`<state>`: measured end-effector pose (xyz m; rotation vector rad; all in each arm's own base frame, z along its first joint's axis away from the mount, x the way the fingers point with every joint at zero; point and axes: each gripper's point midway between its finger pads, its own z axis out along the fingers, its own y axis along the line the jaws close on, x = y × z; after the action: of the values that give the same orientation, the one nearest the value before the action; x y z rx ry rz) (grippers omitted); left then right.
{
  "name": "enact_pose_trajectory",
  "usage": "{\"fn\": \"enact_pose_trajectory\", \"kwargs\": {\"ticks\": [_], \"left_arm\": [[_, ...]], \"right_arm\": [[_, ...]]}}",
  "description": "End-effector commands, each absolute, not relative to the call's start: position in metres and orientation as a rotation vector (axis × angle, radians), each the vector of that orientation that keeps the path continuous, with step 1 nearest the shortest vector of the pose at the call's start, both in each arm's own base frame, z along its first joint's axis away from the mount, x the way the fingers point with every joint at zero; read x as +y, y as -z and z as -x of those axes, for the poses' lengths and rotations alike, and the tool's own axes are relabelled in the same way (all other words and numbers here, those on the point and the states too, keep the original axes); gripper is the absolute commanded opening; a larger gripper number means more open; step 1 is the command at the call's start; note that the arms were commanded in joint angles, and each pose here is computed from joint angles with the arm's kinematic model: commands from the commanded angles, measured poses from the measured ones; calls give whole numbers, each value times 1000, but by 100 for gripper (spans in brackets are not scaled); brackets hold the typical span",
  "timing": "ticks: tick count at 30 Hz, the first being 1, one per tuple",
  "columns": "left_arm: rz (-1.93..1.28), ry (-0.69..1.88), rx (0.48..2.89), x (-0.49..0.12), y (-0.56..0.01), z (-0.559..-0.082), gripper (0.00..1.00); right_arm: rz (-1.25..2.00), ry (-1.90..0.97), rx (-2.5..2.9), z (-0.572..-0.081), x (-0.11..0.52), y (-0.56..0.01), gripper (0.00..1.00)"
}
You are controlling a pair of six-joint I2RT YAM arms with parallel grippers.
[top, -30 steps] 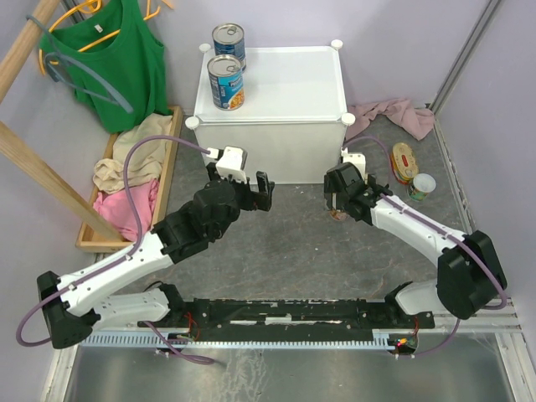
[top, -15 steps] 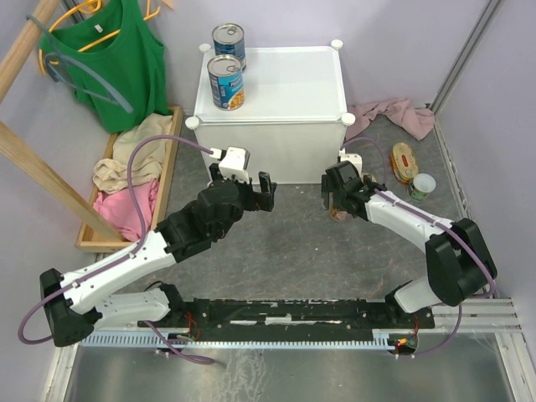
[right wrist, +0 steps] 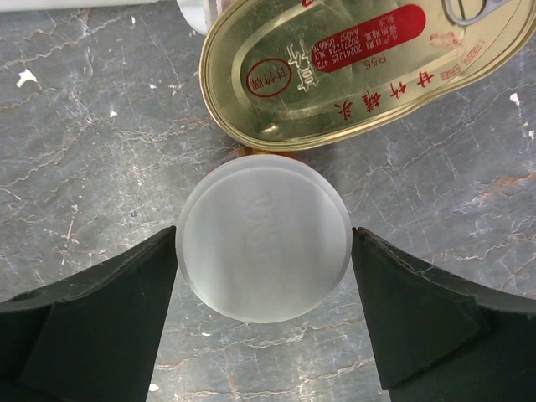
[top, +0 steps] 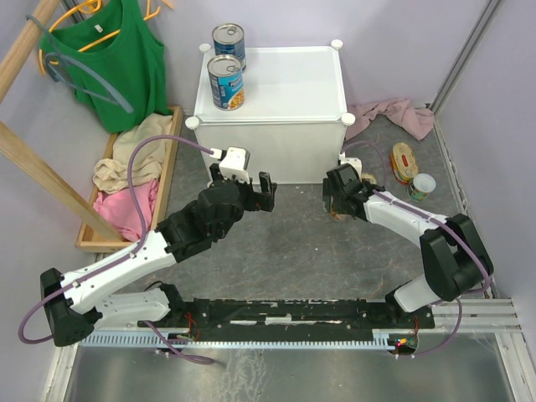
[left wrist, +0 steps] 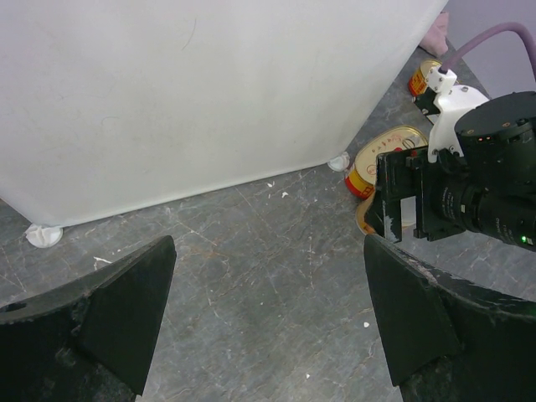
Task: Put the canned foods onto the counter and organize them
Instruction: Pick up the canned food from the center of the board.
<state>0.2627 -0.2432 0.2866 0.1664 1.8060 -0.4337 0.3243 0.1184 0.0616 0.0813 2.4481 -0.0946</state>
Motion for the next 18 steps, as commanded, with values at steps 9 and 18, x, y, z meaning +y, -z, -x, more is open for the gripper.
{"fn": "enact_pose_trajectory", "kwargs": {"ticks": [9,18], "left_arm": [[-94,477,1775,-242,-295,-260,99],[-92,473,1772,-242,-295,-260,99]], "right_arm": [[-87,55,2403,-324,118,-69,52],[-76,18,2390,-316,118,-78,39]]}}
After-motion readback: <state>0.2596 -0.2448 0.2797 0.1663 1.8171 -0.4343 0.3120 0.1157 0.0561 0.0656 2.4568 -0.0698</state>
